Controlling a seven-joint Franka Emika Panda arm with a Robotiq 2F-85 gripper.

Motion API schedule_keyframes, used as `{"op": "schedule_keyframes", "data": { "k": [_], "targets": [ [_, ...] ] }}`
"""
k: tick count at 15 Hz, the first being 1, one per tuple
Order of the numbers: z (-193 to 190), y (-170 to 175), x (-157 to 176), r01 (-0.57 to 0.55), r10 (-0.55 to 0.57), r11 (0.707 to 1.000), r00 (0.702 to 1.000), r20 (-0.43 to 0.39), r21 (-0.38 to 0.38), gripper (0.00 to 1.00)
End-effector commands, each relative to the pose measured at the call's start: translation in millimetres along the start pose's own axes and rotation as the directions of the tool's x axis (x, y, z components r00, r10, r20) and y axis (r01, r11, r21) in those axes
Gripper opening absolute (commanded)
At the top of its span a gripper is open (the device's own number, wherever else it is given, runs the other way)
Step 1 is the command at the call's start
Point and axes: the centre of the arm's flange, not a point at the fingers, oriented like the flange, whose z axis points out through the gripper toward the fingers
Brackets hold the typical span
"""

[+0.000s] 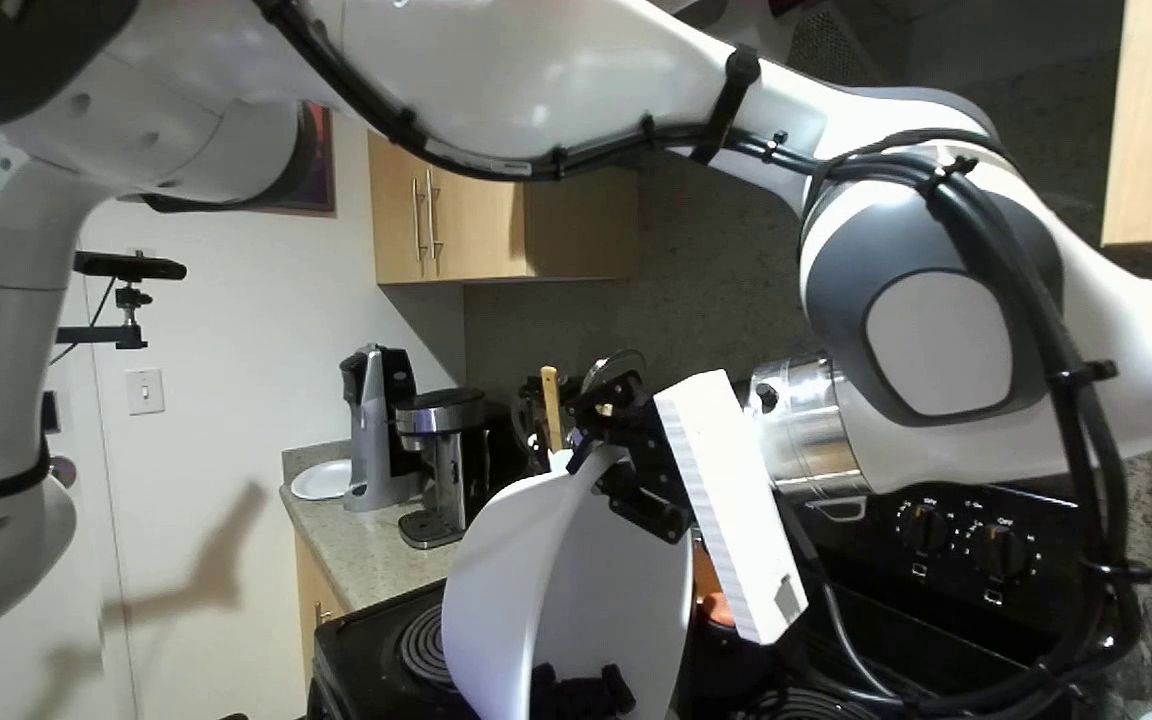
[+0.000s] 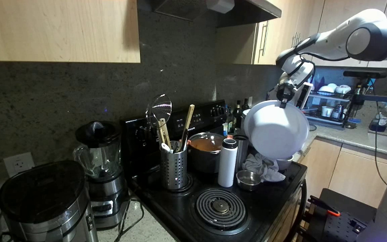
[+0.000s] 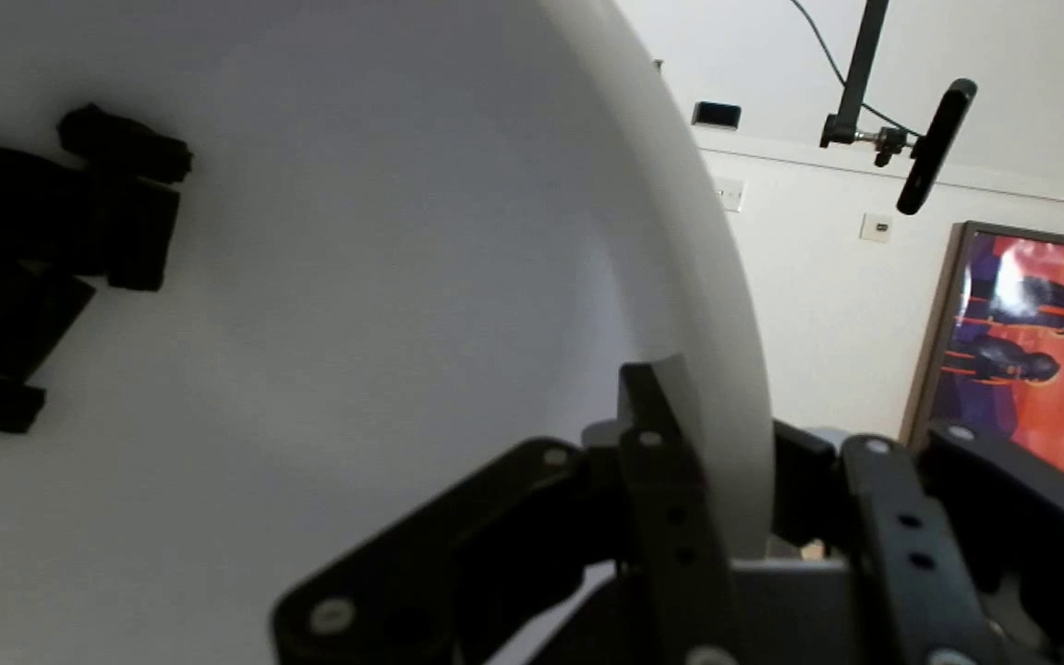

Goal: Pick up the white dish from the stove, pour some some of its contents in the bowl and put the back on the stove.

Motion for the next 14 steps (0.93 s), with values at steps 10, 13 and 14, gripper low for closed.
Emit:
{"op": "schedule_keyframes", "data": {
  "k": [10, 13, 14],
  "targets": [
    [-15, -11, 2, 0.024, -0.025, 0.992, 1.000, 0.006, 0.122, 0.02],
    [-22, -10, 2, 0.026, -0.029, 0.990, 0.999, 0.020, 0.140, 0.02],
    [-24, -10, 1, 0.023, -0.027, 0.990, 0.999, 0.026, 0.141, 0.02]
  ]
}}
